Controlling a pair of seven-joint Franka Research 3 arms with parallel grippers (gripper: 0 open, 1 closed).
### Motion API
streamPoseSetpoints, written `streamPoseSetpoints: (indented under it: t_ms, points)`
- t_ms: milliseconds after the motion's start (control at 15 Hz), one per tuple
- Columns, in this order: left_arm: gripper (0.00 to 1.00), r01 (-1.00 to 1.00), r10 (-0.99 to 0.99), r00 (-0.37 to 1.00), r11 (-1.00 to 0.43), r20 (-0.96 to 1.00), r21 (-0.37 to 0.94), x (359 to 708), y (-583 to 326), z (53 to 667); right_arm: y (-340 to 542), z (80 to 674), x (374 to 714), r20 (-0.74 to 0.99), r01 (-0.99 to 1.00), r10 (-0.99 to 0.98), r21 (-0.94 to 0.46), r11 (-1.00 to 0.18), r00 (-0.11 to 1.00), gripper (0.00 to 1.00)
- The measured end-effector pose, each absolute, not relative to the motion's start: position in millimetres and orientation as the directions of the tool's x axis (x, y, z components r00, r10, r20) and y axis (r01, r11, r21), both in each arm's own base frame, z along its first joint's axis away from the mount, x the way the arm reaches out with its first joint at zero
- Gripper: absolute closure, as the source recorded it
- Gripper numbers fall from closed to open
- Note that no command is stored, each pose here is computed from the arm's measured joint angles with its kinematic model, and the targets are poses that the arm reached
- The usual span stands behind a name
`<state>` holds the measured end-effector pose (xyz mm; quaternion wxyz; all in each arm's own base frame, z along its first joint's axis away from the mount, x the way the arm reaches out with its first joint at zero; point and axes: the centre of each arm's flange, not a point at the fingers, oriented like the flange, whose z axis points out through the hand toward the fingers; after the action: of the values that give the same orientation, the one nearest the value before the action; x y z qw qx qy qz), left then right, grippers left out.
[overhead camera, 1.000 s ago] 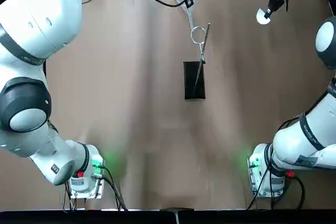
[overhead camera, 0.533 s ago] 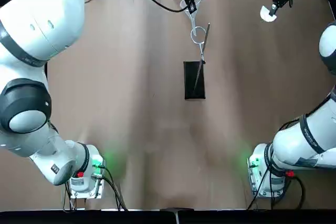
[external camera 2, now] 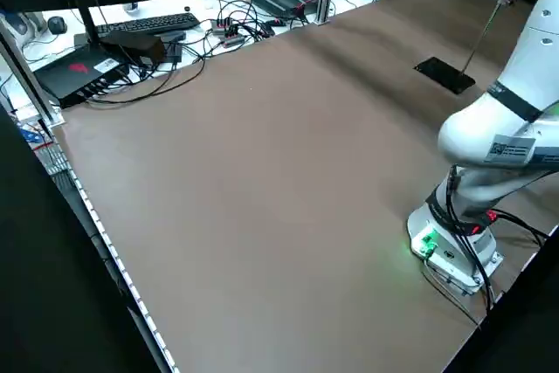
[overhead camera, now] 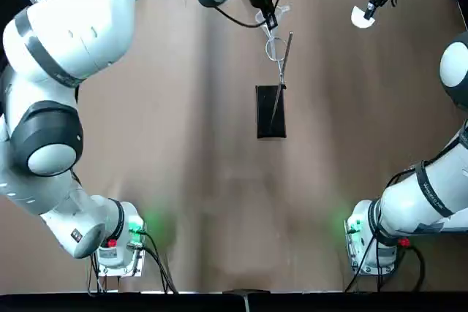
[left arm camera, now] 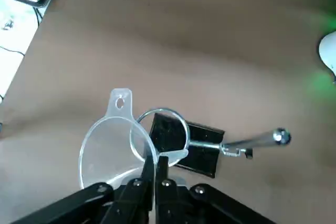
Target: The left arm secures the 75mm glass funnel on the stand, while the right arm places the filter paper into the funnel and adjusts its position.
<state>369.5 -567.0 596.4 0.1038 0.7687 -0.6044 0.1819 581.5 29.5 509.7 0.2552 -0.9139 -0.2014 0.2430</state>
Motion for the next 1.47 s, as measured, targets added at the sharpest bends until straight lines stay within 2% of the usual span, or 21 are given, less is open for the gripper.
streamPoseSetpoints:
  t_ms: [333, 867, 1000, 1333, 1400, 1467]
  points:
    - [0.96, -0.971, -0.908, 0.169, -0.219, 0.383, -0.092, 363.6, -580.6, 578.4, 29.4, 511.0, 580.9, -0.340, 0.245, 0.492, -0.564, -0.789, 0.801, 0.99]
    - [0.96, -0.975, -0.920, 0.156, -0.201, 0.359, -0.092, 372.6, -599.0, 529.0, 37.7, 512.3, 580.7, -0.340, 0.234, 0.490, -0.577, -0.783, 0.802, 0.99]
    - [0.83, -0.975, -0.919, 0.152, -0.199, 0.364, -0.096, 373.1, -601.2, 526.1, 41.1, 514.0, 580.7, -0.333, 0.228, 0.491, -0.589, -0.775, 0.805, 0.99]
    - [0.37, -0.970, -0.912, 0.172, -0.222, 0.372, -0.096, 380.3, -597.0, 529.5, 76.9, 529.7, 573.6, -0.361, 0.164, 0.458, -0.611, -0.774, 0.812, 0.99]
    - [0.19, -0.958, -0.895, 0.230, -0.278, 0.381, -0.075, 380.4, -596.9, 531.6, 101.0, 534.8, 569.9, -0.381, 0.138, 0.447, -0.615, -0.776, 0.809, 0.99]
    - [0.11, -0.944, -0.879, 0.277, -0.325, 0.388, -0.061, 381.5, -595.7, 534.5, 113.3, 536.3, 567.8, -0.393, 0.129, 0.444, -0.615, -0.778, 0.806, 0.99]
